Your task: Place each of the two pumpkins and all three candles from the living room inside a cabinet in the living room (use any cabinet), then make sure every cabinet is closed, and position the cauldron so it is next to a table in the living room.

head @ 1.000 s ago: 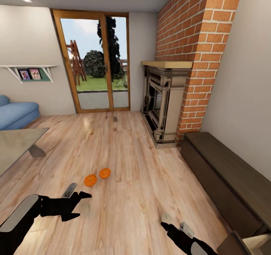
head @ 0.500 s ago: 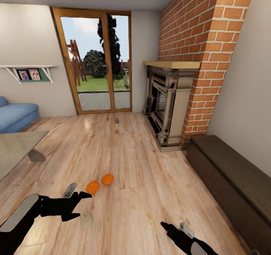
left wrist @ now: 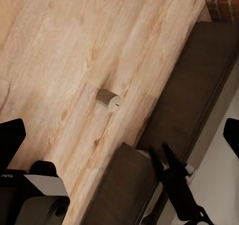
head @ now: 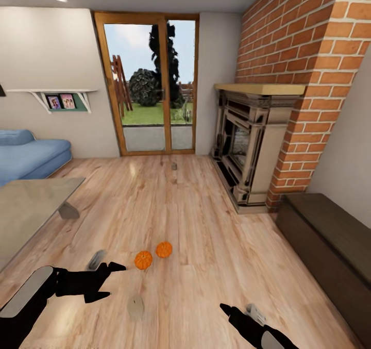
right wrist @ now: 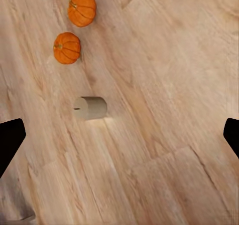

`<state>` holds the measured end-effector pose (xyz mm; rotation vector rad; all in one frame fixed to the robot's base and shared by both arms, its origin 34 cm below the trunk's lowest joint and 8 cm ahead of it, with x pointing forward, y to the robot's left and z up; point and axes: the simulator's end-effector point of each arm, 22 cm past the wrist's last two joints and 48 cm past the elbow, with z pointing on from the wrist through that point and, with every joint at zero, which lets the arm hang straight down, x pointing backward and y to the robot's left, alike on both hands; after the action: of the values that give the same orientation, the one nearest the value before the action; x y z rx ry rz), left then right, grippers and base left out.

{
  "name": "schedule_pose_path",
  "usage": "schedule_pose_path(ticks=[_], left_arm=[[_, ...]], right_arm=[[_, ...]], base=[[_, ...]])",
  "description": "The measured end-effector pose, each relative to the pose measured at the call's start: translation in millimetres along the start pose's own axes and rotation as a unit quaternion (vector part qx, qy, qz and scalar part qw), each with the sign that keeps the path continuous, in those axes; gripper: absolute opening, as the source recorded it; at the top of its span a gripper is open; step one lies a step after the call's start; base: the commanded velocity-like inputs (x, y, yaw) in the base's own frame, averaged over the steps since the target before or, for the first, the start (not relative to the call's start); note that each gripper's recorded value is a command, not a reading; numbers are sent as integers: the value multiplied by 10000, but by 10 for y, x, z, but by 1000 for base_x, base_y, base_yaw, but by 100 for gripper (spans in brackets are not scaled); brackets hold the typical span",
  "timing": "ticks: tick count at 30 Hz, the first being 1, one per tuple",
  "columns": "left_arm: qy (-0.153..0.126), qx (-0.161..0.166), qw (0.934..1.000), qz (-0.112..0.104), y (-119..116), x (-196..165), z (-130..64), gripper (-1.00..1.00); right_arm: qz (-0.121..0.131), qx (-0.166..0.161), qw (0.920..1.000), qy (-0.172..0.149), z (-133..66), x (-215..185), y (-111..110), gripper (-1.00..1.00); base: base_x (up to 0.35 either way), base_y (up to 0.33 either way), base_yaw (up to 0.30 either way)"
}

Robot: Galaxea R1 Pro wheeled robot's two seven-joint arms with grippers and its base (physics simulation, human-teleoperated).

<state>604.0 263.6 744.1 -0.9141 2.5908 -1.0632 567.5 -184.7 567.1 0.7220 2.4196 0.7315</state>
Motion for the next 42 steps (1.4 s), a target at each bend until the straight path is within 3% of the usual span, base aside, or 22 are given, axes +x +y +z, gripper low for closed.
schedule_pose_path(ticks=[13, 26, 42], left_arm=[[2, -9, 10000, 7, 3, 3, 1, 100], [-4, -6, 10000, 6, 3, -4, -4, 100], [-6, 0, 10000, 4, 1, -7, -5, 100]], right_arm=[[-4, -7, 10000, -3, -4, -5, -3, 100], [2, -15, 10000, -4, -4, -3, 0, 100], [2, -20, 10000, -4, -1, -1, 6, 100]], base=[[176, -23, 173], [284, 124, -190], [166, 247, -19]])
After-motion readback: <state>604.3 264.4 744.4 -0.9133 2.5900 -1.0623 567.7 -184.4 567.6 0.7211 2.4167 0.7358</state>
